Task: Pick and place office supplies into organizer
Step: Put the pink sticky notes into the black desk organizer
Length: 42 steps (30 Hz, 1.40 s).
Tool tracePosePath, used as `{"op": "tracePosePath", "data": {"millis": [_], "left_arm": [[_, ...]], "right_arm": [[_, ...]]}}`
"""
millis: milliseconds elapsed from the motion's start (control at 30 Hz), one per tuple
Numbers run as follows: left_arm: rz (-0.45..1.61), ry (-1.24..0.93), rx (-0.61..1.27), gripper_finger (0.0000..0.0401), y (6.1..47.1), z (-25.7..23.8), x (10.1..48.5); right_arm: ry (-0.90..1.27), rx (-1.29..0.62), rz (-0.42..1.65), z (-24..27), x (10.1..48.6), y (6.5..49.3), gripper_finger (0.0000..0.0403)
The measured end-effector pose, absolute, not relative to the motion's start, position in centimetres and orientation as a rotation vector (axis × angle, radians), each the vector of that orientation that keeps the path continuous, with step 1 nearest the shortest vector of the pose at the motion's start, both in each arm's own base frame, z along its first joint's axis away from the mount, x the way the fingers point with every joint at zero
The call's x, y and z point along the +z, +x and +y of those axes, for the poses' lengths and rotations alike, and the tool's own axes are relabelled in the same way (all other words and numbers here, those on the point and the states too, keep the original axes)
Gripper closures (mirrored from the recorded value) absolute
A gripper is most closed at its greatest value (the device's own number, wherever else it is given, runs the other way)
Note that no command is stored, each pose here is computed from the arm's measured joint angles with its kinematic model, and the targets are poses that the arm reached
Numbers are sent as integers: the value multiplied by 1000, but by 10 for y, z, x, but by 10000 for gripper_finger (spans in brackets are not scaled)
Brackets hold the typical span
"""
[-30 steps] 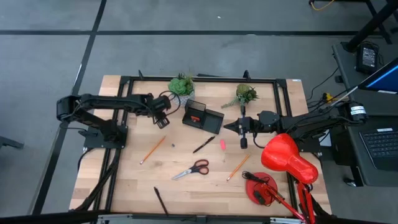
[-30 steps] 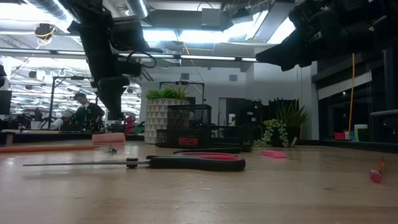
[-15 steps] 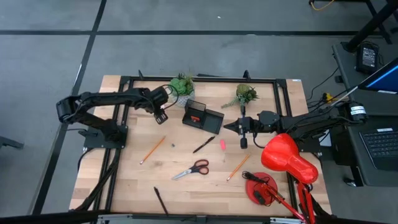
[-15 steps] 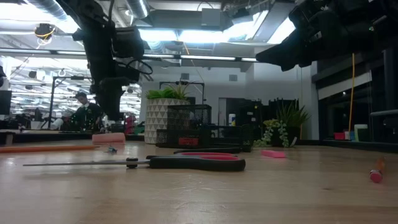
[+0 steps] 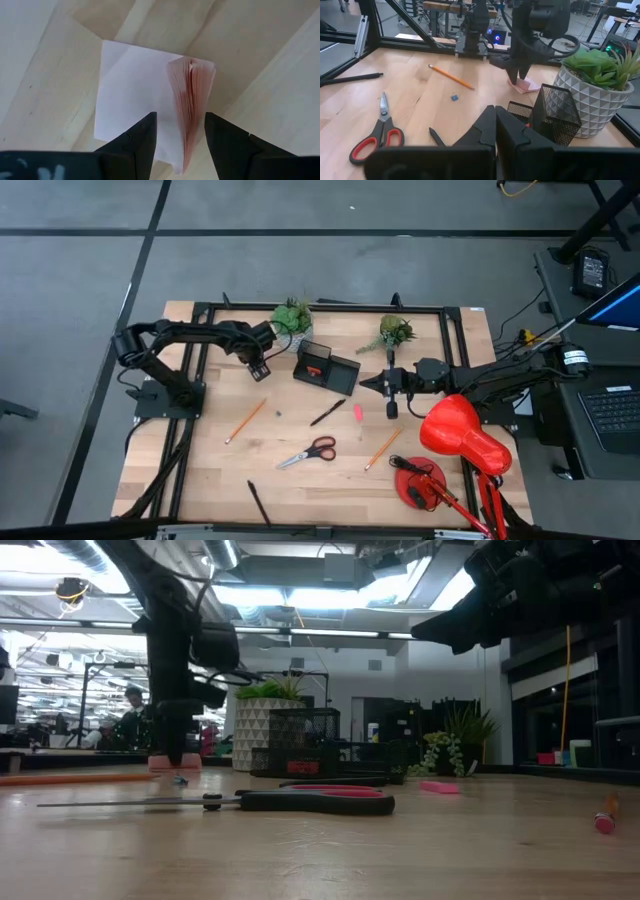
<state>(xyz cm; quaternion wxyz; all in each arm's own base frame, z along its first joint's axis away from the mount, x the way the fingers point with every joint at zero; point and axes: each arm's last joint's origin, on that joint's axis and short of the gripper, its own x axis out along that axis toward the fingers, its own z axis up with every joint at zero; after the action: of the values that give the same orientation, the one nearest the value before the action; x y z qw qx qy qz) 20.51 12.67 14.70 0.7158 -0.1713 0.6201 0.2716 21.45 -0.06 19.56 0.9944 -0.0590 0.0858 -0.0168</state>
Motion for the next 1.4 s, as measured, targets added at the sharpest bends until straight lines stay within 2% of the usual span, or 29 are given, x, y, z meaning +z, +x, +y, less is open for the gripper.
{"op": "tracePosePath", "data": {"millis": [400,733,1100,1300,1400], "left_arm": [[1332,-370,561,249,210,129,145],[1360,-364,571,299,208,128,145],[1397,-364,577,336,205,126,144],[1400,-353,600,388,205,127,144],[1398,-359,608,397,205,127,144]], "right_arm": [[-118,-34,172,-1,196,215,398],[-117,-34,173,-1,196,214,398],[-115,-34,173,-1,196,214,398],[-114,-34,173,-1,196,214,398],[-114,-34,173,-1,196,214,398]]}}
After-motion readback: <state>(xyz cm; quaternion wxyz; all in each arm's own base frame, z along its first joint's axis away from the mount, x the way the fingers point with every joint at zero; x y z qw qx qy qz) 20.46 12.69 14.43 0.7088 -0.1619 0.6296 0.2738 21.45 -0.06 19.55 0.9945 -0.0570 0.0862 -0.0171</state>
